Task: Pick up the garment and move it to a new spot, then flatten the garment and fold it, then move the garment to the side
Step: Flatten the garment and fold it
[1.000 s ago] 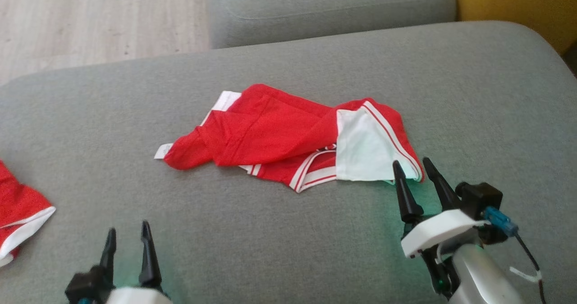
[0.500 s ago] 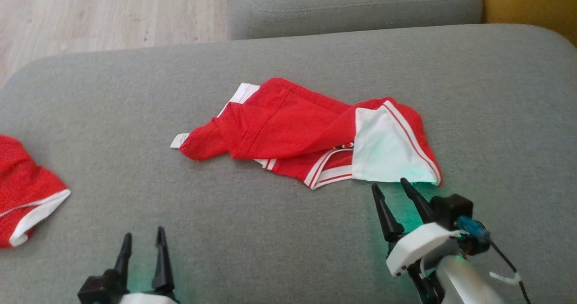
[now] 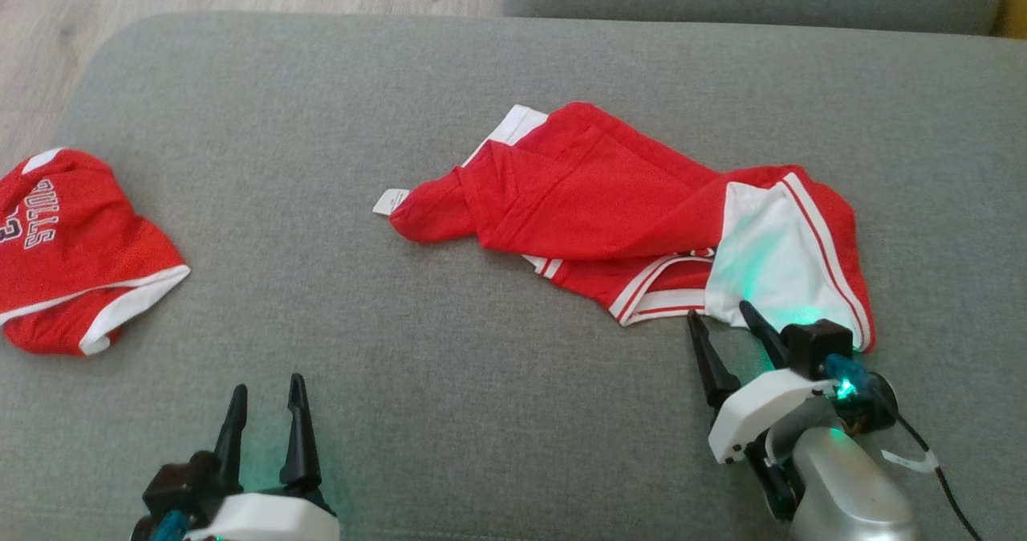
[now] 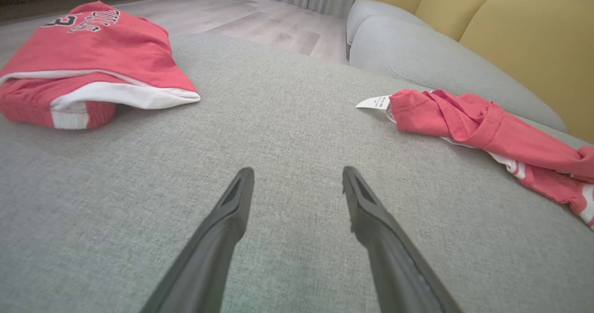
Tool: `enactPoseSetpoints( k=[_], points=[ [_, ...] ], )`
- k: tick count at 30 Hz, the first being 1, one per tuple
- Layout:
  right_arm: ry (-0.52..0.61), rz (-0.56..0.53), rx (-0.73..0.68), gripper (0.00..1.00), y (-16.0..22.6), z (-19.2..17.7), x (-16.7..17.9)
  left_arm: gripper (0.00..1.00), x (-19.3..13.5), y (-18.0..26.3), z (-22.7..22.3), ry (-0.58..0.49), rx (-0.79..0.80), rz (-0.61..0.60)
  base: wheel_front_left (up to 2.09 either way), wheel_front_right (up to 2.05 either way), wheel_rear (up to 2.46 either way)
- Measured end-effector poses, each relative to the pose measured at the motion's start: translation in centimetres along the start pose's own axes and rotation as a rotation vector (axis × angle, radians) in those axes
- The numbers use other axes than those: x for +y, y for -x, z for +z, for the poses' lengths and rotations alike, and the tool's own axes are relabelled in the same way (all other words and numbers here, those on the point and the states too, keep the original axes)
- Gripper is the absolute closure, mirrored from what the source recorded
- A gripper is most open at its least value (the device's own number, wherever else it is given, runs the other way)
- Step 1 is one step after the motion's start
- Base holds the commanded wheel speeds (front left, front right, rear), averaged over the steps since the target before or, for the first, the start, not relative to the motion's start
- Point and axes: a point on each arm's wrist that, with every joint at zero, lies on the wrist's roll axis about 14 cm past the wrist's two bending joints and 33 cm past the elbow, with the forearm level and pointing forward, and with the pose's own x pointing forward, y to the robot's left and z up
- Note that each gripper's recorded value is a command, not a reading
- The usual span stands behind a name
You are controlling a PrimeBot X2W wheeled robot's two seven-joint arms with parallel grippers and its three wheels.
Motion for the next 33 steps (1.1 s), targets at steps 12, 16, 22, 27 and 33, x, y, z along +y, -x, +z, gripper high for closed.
enactPoseSetpoints(
  k=[12,16,22,27,33],
  points=[
    [-0.018,-0.016,0.007,0.28,-0.5,-0.5,-0.5,0.00,0.2,-0.2,-0.6,0.003,0.021,0.008,0.00,0.00,0.00],
    [-0.044,-0.039,-0.010,1.00,-0.4,-0.1,-1.2,0.00,0.1,-0.3,-0.7,0.003,0.026,0.004,0.00,0.00,0.00],
    [-0.058,-0.044,-0.068,1.00,0.1,1.4,-1.2,0.00,-0.2,-0.4,-0.6,0.002,0.022,-0.006,0.00,0.00,0.00],
    [-0.083,-0.057,-0.166,1.00,0.8,4.1,-1.4,0.00,-0.6,-0.2,-0.2,0.004,0.007,-0.019,0.00,0.00,0.00],
    [-0.132,-0.104,-0.303,1.00,2.3,7.9,-2.8,0.00,-0.9,0.4,0.2,0.015,-0.012,-0.027,0.00,0.00,0.00]
  ],
)
